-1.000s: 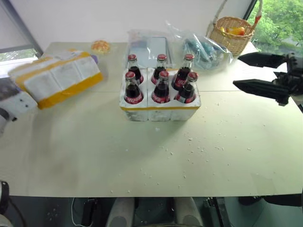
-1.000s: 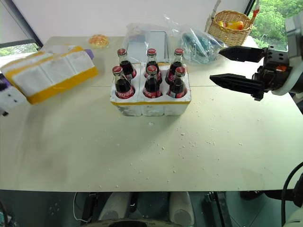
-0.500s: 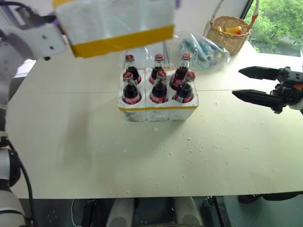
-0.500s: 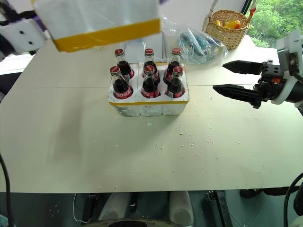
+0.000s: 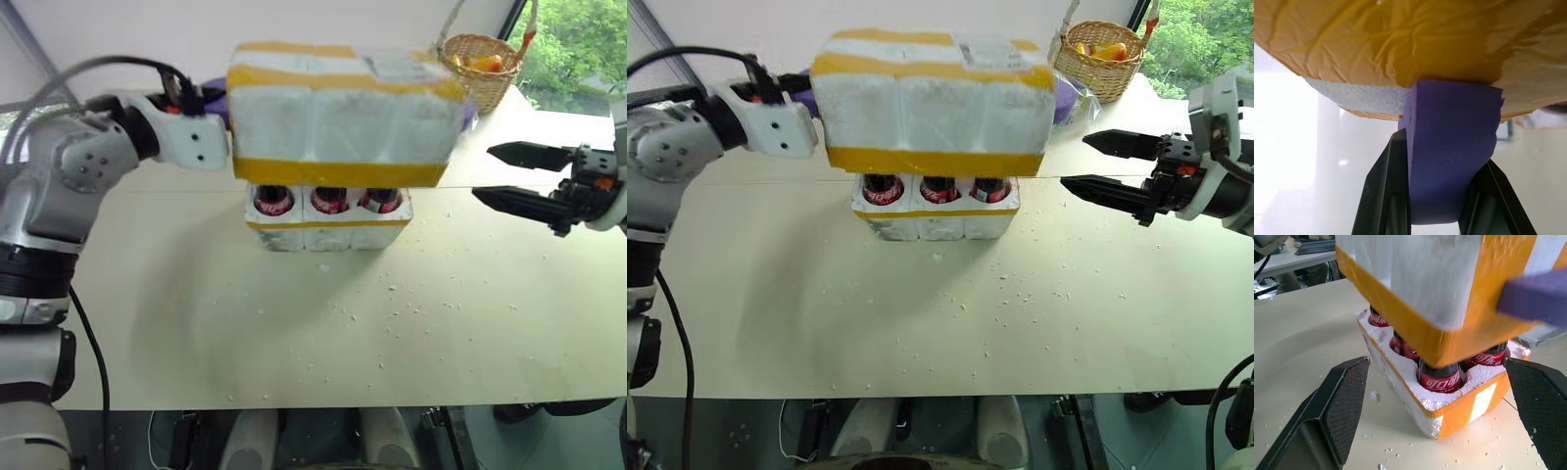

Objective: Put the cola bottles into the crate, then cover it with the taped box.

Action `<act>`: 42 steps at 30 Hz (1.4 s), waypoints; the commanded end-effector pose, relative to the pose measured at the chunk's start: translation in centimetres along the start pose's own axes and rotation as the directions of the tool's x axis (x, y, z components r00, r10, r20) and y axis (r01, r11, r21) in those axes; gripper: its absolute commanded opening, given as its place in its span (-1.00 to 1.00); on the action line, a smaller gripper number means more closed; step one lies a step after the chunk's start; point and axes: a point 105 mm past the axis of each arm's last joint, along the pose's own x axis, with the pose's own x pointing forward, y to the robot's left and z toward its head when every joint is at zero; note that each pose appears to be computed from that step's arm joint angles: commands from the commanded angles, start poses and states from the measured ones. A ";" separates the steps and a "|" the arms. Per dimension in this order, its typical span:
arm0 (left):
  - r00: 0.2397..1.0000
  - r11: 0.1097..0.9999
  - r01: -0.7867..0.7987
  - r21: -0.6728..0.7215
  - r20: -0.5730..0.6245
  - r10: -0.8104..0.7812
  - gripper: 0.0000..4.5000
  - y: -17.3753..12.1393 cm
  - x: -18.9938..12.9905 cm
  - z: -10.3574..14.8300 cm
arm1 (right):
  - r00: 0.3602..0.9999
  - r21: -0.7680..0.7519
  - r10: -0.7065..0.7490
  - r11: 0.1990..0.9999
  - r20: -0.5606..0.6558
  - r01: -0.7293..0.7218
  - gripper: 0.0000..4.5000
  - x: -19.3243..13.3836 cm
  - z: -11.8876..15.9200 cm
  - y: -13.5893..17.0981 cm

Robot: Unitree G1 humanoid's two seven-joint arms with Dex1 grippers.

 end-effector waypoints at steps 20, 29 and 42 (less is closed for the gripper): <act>0.989 0.984 0.138 -0.115 -0.046 -0.144 0.73 -4.7 -6.7 -0.1 | 1.000 -0.036 0.000 0.999 0.020 0.000 1.00 0.2 1.0 0.3; 0.972 0.248 0.232 -0.941 0.213 -0.102 0.73 -4.6 -11.9 -1.1 | 0.998 -0.026 0.006 1.000 -0.064 -0.007 1.00 -0.7 -1.2 -0.7; 0.916 -0.109 0.388 -0.915 0.396 -0.061 0.73 -1.9 -14.0 -1.6 | 0.991 0.014 0.012 1.000 -0.132 -0.010 1.00 -3.3 -5.5 -1.0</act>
